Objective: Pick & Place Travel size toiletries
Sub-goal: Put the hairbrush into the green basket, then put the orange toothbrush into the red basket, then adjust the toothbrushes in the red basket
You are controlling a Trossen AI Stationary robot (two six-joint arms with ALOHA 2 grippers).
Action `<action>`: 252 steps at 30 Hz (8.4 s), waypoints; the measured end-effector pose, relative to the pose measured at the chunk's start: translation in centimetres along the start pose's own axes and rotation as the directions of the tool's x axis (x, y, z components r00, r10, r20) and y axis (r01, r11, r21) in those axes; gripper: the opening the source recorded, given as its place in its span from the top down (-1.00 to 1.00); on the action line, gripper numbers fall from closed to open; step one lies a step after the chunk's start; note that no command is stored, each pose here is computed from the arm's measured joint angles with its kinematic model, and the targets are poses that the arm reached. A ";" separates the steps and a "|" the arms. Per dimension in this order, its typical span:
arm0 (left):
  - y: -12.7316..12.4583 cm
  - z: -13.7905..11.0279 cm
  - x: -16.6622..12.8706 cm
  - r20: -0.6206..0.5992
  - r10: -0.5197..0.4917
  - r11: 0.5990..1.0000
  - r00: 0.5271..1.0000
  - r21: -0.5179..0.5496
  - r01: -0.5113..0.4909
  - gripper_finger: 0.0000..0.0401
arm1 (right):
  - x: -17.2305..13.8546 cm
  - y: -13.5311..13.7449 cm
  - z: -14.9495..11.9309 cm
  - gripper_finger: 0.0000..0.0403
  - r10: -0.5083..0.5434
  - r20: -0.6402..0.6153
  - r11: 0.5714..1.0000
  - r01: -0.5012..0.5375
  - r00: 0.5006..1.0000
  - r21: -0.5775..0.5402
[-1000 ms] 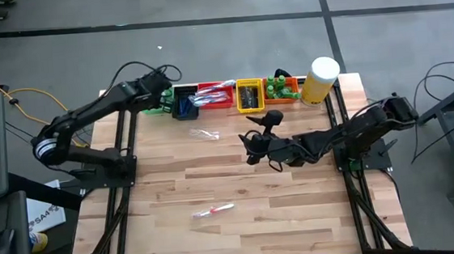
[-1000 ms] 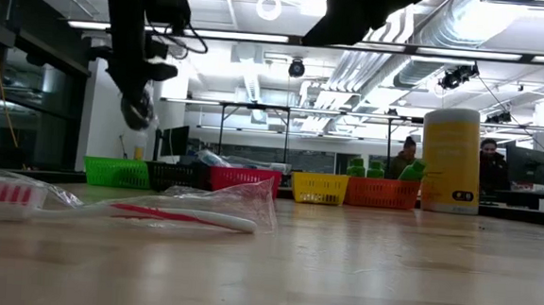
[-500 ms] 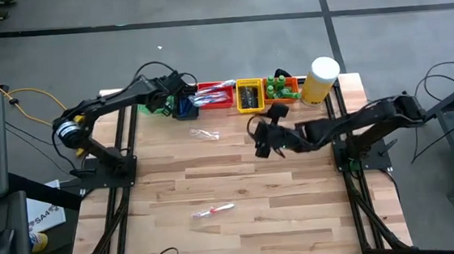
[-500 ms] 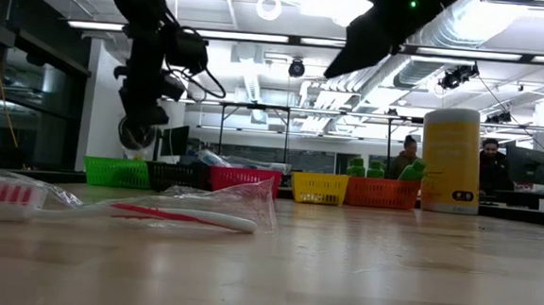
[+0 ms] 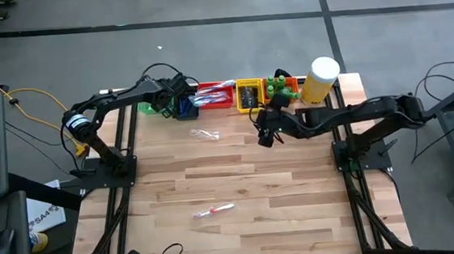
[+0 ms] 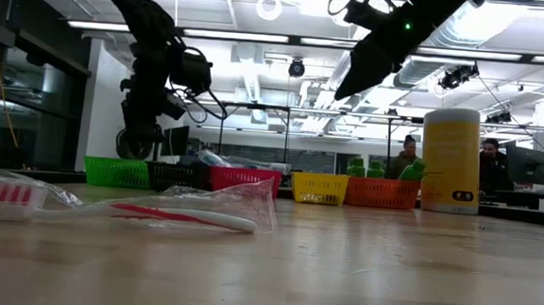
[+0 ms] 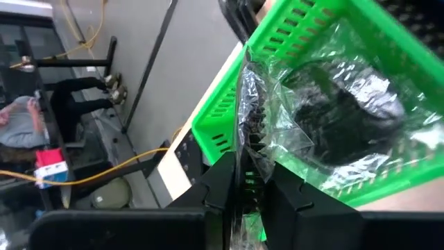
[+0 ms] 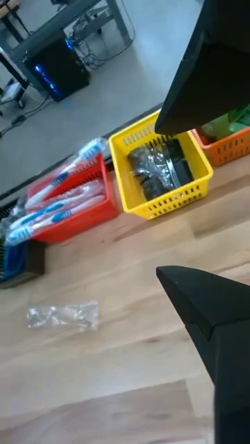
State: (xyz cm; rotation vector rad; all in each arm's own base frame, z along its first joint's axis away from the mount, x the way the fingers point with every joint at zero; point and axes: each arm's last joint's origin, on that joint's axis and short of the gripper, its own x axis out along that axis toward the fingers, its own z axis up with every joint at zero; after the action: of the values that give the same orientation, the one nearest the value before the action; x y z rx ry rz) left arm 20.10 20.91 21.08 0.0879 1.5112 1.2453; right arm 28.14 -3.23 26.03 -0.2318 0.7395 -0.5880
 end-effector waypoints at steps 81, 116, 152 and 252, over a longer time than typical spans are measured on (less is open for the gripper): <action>-22.2 -18.4 -25.7 0.127 -0.890 0.445 0.437 0.448 0.776 -0.19 | -10.9 10.8 -10.5 -0.58 0.471 0.189 0.857 -0.498 0.861 0.134; -26.2 -19.8 -23.3 -0.043 -0.837 0.487 0.545 0.394 0.779 0.67 | -10.9 10.8 -10.6 -0.58 0.470 0.184 0.859 -0.495 0.864 0.132; -5.3 6.4 -13.1 0.390 -0.321 0.946 0.863 0.098 0.308 0.75 | -10.4 10.3 -10.4 -0.58 0.362 0.212 0.911 -0.393 0.908 0.124; -0.9 8.2 -12.1 0.267 -0.362 0.930 0.893 0.040 0.365 0.08 | -2.4 4.7 -5.4 -0.58 0.188 0.327 0.972 -0.223 0.926 0.073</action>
State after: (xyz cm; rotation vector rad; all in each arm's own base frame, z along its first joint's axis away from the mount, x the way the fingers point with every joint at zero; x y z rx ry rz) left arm 31.34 18.04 30.04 -0.0322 1.2146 0.8988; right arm 24.97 2.06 21.64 -0.1401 0.4094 -0.3763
